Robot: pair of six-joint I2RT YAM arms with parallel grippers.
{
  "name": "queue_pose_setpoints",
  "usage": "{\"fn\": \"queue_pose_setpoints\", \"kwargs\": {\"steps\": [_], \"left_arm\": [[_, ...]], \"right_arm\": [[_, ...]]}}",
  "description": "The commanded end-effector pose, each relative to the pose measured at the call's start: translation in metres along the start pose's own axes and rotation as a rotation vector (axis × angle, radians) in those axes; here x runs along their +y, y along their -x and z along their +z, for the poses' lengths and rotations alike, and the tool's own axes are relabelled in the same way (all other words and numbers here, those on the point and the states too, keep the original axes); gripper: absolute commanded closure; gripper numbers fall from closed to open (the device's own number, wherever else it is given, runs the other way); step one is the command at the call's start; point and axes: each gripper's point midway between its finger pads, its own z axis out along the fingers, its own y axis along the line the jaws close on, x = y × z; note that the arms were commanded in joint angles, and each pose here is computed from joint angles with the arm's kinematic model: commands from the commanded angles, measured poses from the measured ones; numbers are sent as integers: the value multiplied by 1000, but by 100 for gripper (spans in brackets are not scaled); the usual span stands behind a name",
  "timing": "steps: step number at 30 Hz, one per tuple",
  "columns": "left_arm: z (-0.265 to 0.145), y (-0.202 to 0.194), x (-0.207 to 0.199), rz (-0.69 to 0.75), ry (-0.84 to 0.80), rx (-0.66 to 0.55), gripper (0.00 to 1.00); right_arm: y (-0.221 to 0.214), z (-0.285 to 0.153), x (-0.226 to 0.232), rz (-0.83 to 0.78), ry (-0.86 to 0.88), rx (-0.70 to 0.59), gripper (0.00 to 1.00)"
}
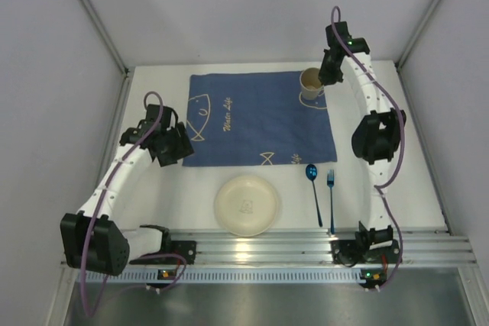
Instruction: Set the dinner table for one person
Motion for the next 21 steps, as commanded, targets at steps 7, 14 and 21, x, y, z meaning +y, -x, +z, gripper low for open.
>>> {"fn": "queue_pose_setpoints", "kwargs": {"steps": [7, 14, 21], "left_arm": [[-6, -24, -11, -42, -19, 32, 35], [-2, -40, -16, -15, -35, 66, 35], [-1, -50, -15, -27, -49, 84, 35]], "right_arm": [[47, 19, 15, 146, 96, -134, 100], [40, 36, 9, 172, 94, -95, 81], [47, 34, 17, 188, 134, -114, 0]]}}
